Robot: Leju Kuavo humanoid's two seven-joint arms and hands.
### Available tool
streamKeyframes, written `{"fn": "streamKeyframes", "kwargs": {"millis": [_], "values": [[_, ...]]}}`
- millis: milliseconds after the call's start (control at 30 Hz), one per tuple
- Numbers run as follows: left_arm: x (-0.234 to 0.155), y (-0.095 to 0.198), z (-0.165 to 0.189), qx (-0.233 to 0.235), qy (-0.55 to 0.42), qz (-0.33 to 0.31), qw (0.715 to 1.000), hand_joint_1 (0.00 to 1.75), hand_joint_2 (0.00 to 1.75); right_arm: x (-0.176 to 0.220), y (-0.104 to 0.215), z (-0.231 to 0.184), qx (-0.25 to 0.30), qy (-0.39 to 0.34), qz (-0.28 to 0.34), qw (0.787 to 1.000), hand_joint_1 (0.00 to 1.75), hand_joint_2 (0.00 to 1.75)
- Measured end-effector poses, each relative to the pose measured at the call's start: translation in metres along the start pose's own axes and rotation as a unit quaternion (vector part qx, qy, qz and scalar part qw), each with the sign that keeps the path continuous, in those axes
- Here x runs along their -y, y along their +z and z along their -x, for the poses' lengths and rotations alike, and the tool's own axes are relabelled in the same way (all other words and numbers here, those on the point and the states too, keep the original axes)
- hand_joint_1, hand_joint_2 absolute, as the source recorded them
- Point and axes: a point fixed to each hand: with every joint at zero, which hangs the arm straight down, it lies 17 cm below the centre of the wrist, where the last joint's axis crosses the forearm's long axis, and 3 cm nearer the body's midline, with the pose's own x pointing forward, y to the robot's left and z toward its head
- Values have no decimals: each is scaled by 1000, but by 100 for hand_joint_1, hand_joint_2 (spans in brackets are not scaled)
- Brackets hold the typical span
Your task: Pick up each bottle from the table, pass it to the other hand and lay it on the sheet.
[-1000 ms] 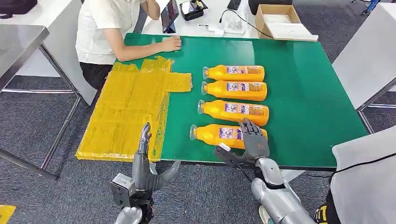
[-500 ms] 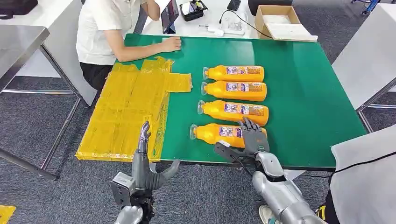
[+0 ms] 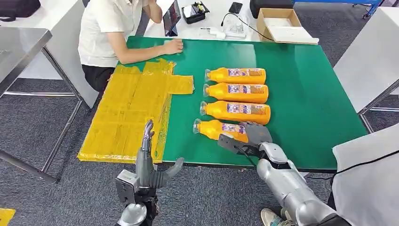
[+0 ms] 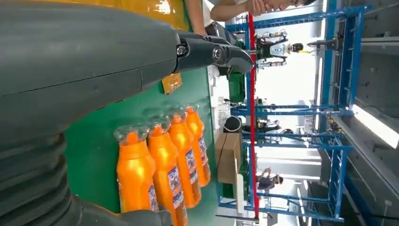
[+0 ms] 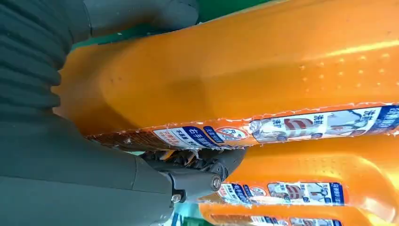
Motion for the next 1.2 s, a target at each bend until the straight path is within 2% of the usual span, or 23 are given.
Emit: {"fn": "streamKeyframes", "kwargs": {"millis": [267,367,467,567,767,900,1000,1100,1200], "values": [[-1,-4,1,0,3,-3,1000,0,175,-6,-1,0,4,-31,-22,999,175,175],[-3,-5,1,-3,11,-9,1000,0,175,-9,3,-22,72,-84,-35,993,175,175],[-11,-6,6,-21,59,-34,997,0,175,-6,14,-44,148,-179,-26,972,175,175],[-22,-6,17,-54,118,-66,989,0,175,-4,28,-64,186,-249,2,951,175,175],[-25,-6,23,-70,139,-76,985,0,175,-3,40,-76,200,-281,21,939,175,175],[-21,0,46,-145,224,-88,960,0,175,12,53,-76,205,-333,82,917,175,175],[-20,3,54,-172,255,-93,947,0,175,17,60,-77,204,-348,104,909,175,175],[-14,4,56,-184,274,-83,940,0,175,24,64,-79,208,-358,121,902,175,175],[3,8,53,-190,285,-43,939,0,175,29,67,-88,222,-364,128,896,175,175]]}}
